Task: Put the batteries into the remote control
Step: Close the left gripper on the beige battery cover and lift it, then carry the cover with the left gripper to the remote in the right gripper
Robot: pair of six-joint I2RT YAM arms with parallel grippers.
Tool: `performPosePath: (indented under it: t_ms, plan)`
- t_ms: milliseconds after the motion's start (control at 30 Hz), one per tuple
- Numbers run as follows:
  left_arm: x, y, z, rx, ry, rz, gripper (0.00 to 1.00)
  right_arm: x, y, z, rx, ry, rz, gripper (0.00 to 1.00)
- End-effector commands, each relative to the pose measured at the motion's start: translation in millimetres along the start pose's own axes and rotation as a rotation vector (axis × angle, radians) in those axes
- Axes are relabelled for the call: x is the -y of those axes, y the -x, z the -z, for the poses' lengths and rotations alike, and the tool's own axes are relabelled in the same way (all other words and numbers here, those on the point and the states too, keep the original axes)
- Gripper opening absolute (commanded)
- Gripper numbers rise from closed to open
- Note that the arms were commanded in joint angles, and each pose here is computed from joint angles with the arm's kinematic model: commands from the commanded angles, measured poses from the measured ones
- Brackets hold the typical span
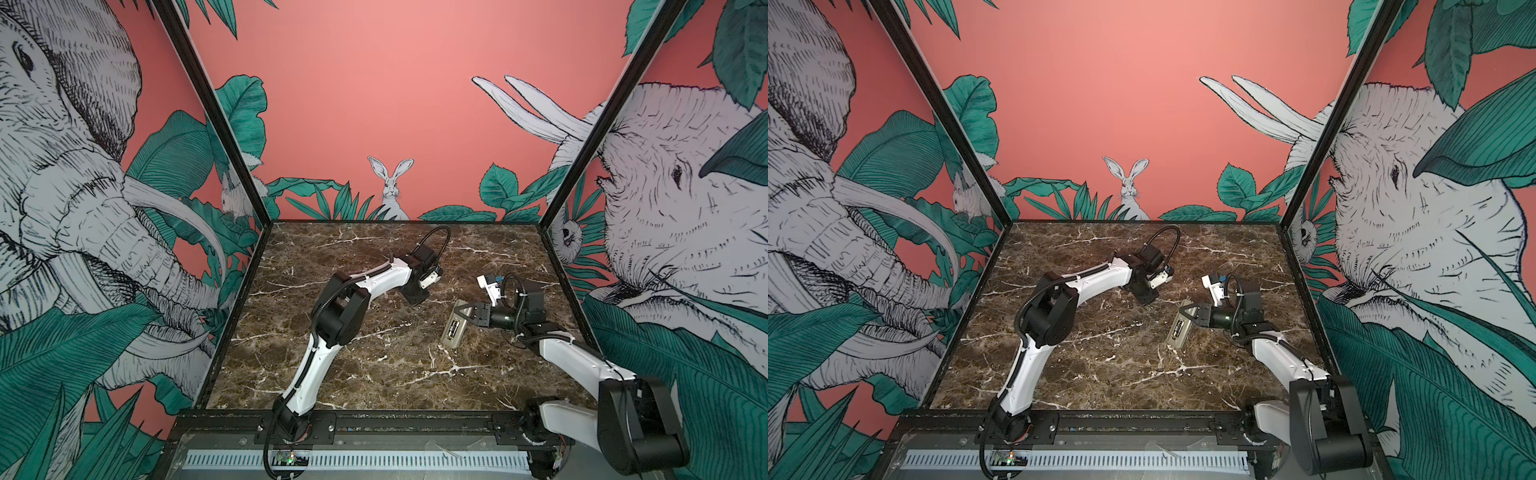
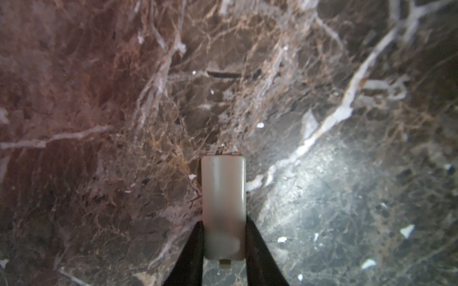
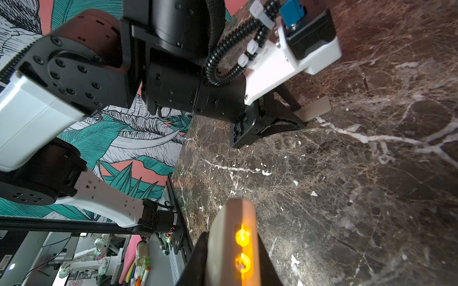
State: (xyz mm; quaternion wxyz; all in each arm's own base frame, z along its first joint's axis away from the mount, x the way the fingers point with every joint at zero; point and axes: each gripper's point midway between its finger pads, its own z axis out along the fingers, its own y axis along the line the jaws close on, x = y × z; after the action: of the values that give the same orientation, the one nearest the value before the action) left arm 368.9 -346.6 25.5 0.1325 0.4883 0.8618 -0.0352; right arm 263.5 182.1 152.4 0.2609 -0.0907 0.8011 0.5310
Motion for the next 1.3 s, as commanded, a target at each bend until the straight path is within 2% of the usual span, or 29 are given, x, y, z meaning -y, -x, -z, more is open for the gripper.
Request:
performPosePath:
  t_ms: [0,367,633,1033,1267]
  plan:
    - [2.2,-21.6,2.8,-0.060,-0.003,0.022,0.26,-6.3,11.5,2.6,0.032,0.015,0.052,0.00]
    - [7.4,-20.3,23.9,0.033,-0.009,0.141,0.20,-2.6,9.3,5.7,0.049,-0.013,0.046,0.00]
    - [18.6,-27.1,55.6,0.134,-0.036,0.238,0.17,4.0,18.4,8.4,0.118,-0.061,0.052,0.00]
    - [51.5,-34.1,137.6,0.290,-0.002,0.242,0.17,2.7,38.9,4.4,0.237,0.016,0.050,0.00]
    - [79.5,-25.9,173.3,0.374,0.001,0.212,0.17,2.5,42.9,2.5,0.241,0.024,0.051,0.00]
